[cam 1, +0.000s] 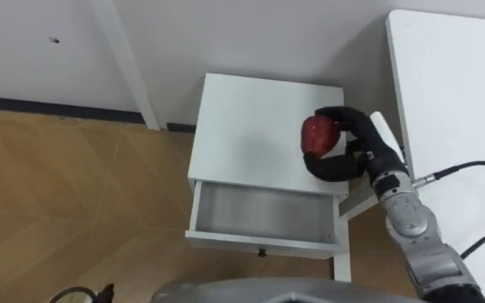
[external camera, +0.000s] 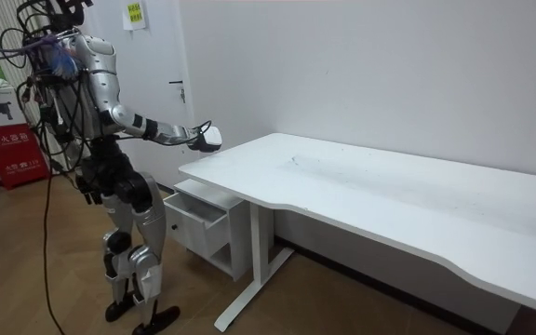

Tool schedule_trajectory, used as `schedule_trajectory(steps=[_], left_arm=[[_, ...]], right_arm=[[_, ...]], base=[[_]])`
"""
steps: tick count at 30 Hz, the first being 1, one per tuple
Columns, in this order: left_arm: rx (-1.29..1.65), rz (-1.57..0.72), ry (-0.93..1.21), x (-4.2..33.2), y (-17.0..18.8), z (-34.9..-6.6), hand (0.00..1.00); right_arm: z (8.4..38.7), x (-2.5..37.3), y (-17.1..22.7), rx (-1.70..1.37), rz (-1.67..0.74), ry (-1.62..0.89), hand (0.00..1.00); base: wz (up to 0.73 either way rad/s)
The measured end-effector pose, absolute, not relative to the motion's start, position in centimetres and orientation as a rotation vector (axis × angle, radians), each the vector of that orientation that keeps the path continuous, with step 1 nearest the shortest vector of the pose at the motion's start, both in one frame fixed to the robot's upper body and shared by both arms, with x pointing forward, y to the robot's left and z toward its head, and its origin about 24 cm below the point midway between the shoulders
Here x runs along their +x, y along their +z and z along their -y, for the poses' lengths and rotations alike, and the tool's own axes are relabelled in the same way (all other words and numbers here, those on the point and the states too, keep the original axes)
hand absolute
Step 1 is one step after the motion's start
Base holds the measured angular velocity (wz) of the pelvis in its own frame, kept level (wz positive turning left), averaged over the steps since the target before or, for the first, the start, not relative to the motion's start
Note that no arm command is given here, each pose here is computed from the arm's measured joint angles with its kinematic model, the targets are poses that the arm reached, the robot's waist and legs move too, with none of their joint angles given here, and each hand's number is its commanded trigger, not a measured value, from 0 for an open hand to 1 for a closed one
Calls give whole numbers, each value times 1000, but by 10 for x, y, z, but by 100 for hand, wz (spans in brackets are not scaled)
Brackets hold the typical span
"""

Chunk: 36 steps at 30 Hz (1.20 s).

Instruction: Put apple and close drawer

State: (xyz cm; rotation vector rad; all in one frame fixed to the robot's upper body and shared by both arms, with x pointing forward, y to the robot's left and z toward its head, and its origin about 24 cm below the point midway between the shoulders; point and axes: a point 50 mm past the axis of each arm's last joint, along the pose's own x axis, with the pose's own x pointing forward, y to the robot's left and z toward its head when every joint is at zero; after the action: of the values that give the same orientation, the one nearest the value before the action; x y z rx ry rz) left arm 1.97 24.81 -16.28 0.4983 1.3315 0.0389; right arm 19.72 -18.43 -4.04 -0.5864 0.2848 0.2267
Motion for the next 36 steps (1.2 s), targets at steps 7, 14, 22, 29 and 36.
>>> schedule_trajectory(steps=[7, 14, 22, 29, 36], left_arm=[[500, -1321, 38, 24, -163, -248, 0], [507, -1320, 30, 26, -163, -246, 0], [519, -1304, 47, 30, -162, -245, 0], [518, -1296, 47, 31, -162, -245, 0], [522, -1297, 49, 31, -162, -245, 0]], right_arm=[[171, 194, -46, -610, -316, 338, 100], [169, 185, -60, -614, -398, 398, 100], [173, 174, -72, -620, -488, 427, 100], [173, 174, -73, -620, -490, 435, 0], [172, 173, -73, -617, -494, 447, 0]], base=[[5], [2], [2], [0], [0]])
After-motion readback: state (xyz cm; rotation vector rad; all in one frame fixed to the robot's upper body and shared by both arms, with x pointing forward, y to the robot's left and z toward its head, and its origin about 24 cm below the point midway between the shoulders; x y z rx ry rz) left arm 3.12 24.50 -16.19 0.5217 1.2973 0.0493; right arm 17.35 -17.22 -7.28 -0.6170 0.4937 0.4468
